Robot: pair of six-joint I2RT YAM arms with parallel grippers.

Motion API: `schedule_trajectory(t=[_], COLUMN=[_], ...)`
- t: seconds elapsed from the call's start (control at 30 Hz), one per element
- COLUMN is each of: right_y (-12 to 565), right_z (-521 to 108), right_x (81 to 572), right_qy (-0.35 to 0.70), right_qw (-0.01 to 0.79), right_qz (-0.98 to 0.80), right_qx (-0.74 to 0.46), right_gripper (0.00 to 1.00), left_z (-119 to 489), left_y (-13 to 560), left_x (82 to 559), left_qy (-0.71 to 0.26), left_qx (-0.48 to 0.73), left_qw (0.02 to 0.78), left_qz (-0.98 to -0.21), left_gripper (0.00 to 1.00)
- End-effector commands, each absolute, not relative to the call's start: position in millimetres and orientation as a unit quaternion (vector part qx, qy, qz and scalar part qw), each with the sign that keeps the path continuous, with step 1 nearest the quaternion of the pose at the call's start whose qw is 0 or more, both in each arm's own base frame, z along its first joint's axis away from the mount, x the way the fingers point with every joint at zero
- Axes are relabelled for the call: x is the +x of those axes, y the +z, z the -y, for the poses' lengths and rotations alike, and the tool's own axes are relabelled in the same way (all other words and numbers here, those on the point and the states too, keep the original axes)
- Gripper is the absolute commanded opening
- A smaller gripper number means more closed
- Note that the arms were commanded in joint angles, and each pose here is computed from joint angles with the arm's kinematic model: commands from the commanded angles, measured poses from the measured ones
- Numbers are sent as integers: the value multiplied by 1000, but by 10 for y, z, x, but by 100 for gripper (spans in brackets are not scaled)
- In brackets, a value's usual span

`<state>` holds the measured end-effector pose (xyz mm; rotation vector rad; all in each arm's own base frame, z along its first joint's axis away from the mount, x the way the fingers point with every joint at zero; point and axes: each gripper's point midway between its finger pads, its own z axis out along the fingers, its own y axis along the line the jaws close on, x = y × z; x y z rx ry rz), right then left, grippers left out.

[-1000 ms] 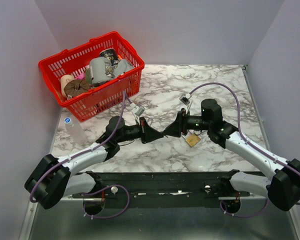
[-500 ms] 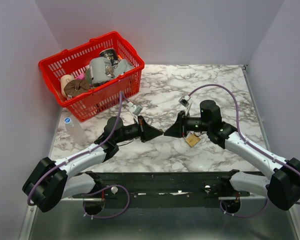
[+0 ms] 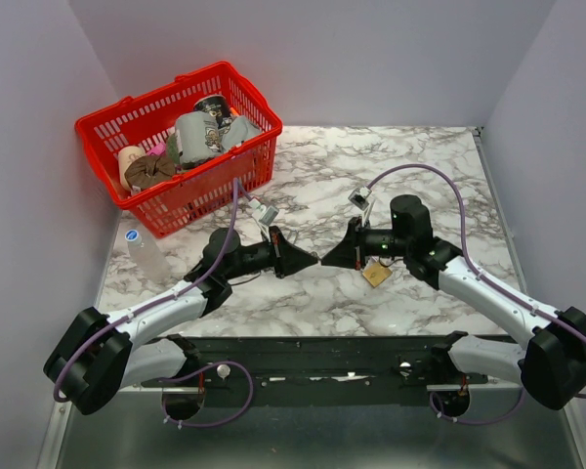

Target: Unlock with the key

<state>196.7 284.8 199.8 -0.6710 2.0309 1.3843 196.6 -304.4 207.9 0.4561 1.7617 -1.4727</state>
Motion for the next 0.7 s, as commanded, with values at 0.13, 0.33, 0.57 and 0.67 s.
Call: schedule_trajectory(t=[0.13, 0.33, 0.57, 0.67], right_y=[1981, 1830, 1884, 1912], right_z=[-2820, -2661, -2542, -2503], right_x=[1885, 1852, 1742, 1687], right_qy=[522, 473, 449, 445], right_qw=[261, 227, 185, 167], right_qz=[-777, -829, -861, -869], right_qx=[-235, -193, -153, -140], right_gripper=[1, 1, 1, 1], left_z=[3032, 2806, 2801, 2843], left_y=[2111, 1964, 1920, 1946], left_x=[2090, 2237, 2167, 2106], left_qy=[-546, -458, -338, -299], left_qx=[194, 197, 264, 290], left_qw=[425, 477, 547, 574], left_qz=[-696, -724, -719, -705], left_gripper=[61, 89, 90, 89])
